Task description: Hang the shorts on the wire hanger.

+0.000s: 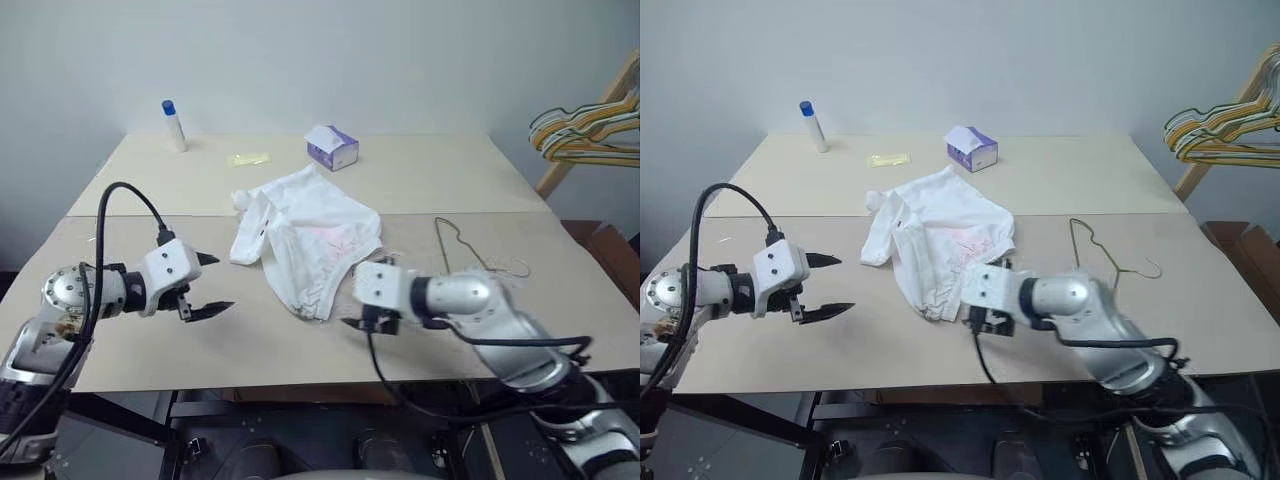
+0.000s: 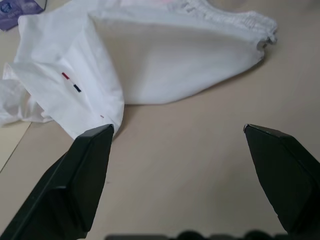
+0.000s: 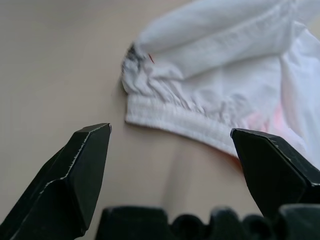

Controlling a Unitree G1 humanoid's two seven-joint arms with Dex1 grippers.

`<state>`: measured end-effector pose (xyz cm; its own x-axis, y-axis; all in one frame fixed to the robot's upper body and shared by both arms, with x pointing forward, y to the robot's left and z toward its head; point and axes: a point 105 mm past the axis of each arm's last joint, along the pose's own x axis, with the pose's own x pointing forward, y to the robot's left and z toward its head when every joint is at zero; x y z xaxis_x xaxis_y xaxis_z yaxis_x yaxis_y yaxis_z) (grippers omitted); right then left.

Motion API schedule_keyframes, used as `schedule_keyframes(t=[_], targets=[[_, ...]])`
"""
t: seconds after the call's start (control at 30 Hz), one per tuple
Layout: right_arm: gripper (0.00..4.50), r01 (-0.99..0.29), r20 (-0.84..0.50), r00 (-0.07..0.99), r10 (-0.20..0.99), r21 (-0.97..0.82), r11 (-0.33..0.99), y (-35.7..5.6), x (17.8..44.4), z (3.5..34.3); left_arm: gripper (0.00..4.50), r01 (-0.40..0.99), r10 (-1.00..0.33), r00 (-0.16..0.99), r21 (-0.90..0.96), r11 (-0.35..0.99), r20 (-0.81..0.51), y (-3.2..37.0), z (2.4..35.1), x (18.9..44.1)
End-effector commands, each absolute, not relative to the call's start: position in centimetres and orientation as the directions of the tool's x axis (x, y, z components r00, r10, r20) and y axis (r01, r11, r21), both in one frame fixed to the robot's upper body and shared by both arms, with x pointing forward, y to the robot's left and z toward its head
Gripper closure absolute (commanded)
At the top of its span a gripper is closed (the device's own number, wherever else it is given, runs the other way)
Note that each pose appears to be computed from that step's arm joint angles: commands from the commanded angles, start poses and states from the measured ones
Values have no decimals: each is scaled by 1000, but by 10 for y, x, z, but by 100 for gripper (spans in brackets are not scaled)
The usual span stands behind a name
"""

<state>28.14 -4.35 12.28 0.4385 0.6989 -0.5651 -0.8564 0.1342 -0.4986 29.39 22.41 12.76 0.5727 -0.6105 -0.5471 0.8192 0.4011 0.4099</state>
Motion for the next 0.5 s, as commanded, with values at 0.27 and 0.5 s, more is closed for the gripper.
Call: schedule_keyframes(t=[0.27, 0.5], targets=[[20, -833, -589, 472, 656, -542, 112, -12, 298, 88, 0, 790, -591, 609, 464, 400, -528, 232, 141, 294], [234, -840, -586, 483, 651, -520, 155, -13, 305, 76, 0, 781, -585, 622, 461, 421, -520, 233, 139, 291]])
